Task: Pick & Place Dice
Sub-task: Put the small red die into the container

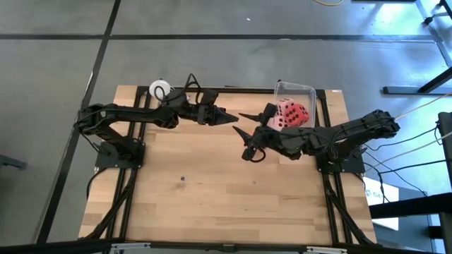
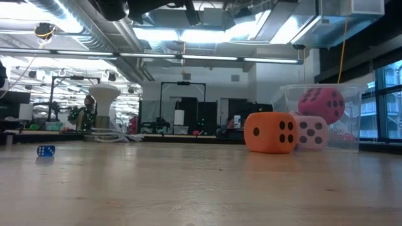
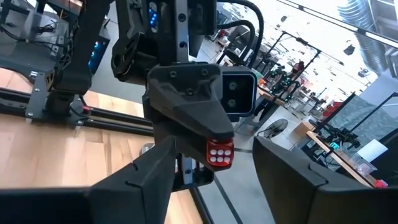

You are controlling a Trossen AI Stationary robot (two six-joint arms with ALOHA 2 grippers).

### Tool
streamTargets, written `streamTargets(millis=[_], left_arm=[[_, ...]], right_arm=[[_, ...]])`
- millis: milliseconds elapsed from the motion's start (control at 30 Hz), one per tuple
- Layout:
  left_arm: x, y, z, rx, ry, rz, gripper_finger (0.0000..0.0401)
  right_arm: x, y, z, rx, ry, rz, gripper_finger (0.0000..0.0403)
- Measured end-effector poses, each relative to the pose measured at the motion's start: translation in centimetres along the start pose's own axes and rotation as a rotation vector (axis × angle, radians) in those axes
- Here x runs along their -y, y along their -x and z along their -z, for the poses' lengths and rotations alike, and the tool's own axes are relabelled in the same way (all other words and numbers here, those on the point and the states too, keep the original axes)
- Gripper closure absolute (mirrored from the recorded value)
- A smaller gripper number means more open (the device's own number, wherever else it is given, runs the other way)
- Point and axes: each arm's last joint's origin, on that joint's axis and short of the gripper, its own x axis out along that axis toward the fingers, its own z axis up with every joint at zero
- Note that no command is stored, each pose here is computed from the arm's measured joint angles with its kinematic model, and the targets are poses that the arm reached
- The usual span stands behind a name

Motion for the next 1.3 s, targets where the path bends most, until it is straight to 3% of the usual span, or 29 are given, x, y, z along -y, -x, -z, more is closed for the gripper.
streamTargets(millis=[667, 1100, 1300], left_arm=[[0.11, -0.12, 0.24, -0.01, -0.001, 0.006, 0.0391], [0.24, -0.26, 0.49, -0.016, 0.003, 0.011, 0.0391], [0.24, -0.26, 0.48, -0.016, 0.002, 0.012, 0.0391]], right_arm=[[0.01, -0.06, -0.04, 0.019, -0.011, -0.036, 0.0276], [0.34, -0.45, 0.17, 0.013, -0.01, -0.032, 0.0285], [0.34, -0.46, 0.19, 0.01, -0.009, -0.029, 0.034]])
